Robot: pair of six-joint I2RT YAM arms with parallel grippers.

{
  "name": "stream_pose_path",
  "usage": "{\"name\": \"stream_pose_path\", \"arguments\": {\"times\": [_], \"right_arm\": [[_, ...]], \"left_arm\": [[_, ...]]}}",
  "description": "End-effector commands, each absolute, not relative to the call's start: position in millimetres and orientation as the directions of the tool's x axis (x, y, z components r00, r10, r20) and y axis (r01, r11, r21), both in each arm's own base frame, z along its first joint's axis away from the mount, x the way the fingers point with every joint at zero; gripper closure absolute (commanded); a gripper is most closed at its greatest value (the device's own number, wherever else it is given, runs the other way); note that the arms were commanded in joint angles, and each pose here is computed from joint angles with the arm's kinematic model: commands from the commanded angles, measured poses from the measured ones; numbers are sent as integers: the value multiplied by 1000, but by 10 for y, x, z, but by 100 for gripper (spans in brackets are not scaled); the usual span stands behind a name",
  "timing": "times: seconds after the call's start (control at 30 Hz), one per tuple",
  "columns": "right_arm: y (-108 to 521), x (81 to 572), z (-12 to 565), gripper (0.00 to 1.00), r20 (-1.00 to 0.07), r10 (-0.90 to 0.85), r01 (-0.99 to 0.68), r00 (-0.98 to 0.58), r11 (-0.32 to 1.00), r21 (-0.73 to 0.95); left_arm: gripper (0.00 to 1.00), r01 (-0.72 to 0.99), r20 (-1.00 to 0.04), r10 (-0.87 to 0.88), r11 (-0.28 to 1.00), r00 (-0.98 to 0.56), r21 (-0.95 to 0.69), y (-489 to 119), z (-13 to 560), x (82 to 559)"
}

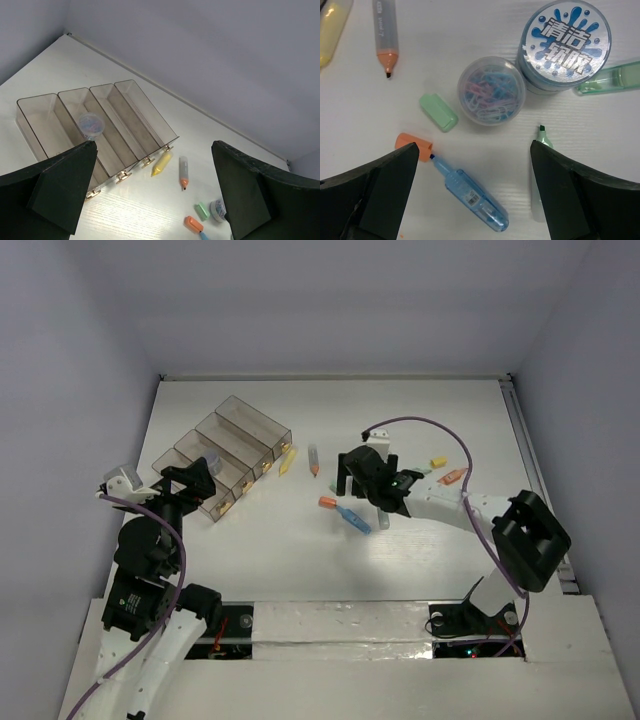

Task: Sort the stationery into containers
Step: Pick up the stationery from the center of the board.

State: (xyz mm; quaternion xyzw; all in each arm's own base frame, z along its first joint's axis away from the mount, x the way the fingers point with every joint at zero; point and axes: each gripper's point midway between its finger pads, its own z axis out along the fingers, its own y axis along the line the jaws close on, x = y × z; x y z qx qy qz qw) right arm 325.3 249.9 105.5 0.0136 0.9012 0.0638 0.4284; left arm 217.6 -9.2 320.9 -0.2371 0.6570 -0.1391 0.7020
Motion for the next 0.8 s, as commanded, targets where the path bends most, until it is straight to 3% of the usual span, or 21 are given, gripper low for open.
{"name": "stream_pose_path", "arguments": {"times": [0.0,0.77], "right_arm": [[2381,3399,865,2,-761,133,48,-634,990,134],[2558,3919,812,17,-796,162,31,-583,984,177]], "left_arm": [[1,-71,-844,-516,845,146,-530,-112,3427,2173],[1,-1,-837,-536,842,114,-539,-282,3468,2237]]}}
